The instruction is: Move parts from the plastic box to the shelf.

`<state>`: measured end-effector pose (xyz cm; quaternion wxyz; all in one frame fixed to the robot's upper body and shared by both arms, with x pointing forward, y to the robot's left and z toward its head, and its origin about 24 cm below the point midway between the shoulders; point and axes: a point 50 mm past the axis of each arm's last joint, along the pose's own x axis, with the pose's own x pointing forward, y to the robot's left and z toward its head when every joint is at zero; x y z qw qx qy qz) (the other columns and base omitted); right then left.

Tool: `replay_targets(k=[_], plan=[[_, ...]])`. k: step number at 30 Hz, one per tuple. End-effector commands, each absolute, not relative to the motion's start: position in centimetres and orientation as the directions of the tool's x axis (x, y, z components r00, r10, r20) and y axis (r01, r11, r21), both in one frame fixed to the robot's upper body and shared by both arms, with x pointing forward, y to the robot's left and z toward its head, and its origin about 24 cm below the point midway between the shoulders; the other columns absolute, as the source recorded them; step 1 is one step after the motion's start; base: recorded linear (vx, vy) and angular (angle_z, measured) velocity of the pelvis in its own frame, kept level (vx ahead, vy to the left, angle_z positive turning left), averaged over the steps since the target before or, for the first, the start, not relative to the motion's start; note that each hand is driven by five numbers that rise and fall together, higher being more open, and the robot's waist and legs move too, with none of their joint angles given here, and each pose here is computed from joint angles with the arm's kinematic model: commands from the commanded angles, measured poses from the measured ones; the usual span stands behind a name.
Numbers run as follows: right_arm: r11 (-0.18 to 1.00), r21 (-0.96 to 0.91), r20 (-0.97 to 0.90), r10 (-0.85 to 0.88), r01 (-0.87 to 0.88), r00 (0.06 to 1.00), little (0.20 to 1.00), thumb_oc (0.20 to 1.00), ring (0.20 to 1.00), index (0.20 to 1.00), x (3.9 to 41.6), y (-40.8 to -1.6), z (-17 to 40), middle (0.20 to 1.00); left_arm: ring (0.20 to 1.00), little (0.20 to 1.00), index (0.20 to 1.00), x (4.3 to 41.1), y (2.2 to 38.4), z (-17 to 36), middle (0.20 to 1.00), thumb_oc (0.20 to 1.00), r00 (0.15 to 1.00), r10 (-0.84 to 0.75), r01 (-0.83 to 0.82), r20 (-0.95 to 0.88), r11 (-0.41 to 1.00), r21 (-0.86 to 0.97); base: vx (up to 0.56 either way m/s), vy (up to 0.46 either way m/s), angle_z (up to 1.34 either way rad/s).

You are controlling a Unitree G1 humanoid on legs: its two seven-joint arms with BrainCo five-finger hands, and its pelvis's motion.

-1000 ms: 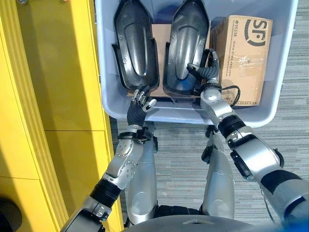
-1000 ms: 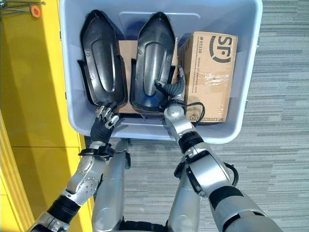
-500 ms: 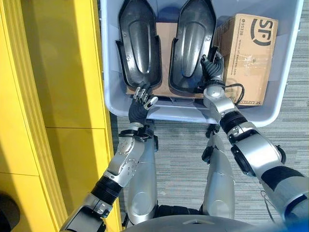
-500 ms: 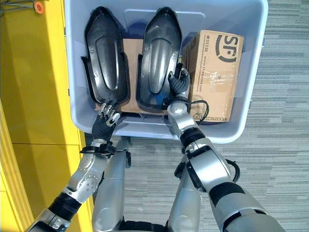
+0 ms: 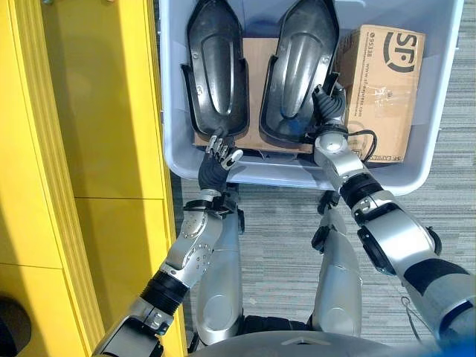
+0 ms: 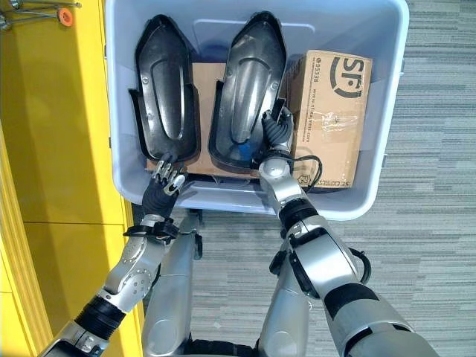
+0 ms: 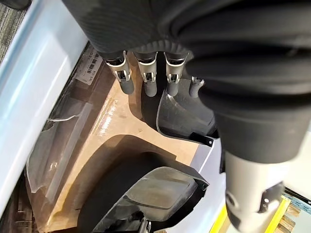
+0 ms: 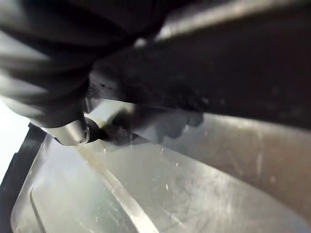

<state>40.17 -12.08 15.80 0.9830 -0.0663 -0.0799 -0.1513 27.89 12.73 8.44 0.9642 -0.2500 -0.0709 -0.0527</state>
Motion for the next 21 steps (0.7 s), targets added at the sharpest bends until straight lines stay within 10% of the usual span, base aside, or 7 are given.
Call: replay_targets(k=[1, 21], plan=[[0.945, -0.099, 0.22, -0.285, 0.312, 0.933, 0.2, 0.2, 0.2, 0.2, 39.6, -12.9, 15.6, 0.2, 1.0, 1.0, 1.0, 27.0, 12.9, 8.7, 1.0, 1.0, 0.978, -0.084, 0.166, 0.19, 0.868, -0.468, 0.0, 0.0, 0.0], [0.977, 0.083, 0.449, -0.212, 0.196, 0.868, 0.2, 0.2, 0.2, 0.2, 35.3, -13.0, 18.4, 0.2, 1.0, 1.0, 1.0, 26.2, 14.6, 7.3, 1.0, 1.0, 0.99, -0.057, 0.109, 0.129, 0.887, -0.449, -0.02, -0.007, -0.02]])
